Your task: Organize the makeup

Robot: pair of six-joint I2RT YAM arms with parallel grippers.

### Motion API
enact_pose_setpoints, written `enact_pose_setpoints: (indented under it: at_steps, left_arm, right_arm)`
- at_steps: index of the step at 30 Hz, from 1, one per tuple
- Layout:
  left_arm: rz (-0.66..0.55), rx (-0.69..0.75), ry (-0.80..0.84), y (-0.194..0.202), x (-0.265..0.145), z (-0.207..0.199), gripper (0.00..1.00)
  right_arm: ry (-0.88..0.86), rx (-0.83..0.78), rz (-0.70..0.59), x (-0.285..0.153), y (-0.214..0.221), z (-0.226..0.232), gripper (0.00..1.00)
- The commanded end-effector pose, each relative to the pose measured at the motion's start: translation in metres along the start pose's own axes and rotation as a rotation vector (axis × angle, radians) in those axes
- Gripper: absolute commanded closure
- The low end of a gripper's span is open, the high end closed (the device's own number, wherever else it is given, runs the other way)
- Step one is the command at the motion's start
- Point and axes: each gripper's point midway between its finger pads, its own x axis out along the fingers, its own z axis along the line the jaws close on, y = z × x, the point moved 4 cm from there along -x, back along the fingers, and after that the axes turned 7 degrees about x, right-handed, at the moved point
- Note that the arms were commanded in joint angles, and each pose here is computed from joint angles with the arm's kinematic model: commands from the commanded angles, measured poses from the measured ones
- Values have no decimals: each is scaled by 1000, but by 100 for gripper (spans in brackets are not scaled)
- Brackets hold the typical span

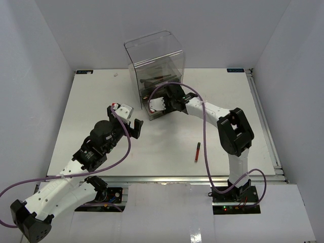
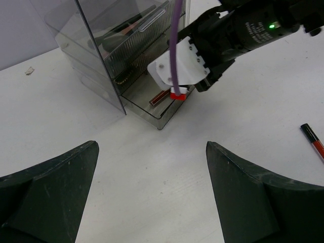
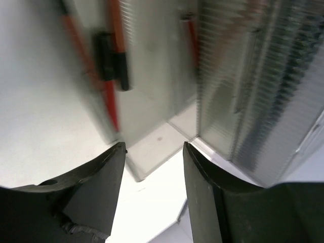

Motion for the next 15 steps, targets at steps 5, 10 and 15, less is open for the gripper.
enact_pose_setpoints:
  at_steps: [5, 10, 15]
  left_arm:
    - [-22, -7, -6, -4, -1, 2, 2]
    - [-15, -6, -9, -2, 0, 2, 2]
    - [-11, -2, -8, -1, 0, 2, 2]
  right_arm:
    - [-427, -347, -431, -101, -1, 106, 47]
    - [-601, -502, -477, -122, 18, 163, 46]
    - [-669, -527, -456, -128, 32, 189, 45]
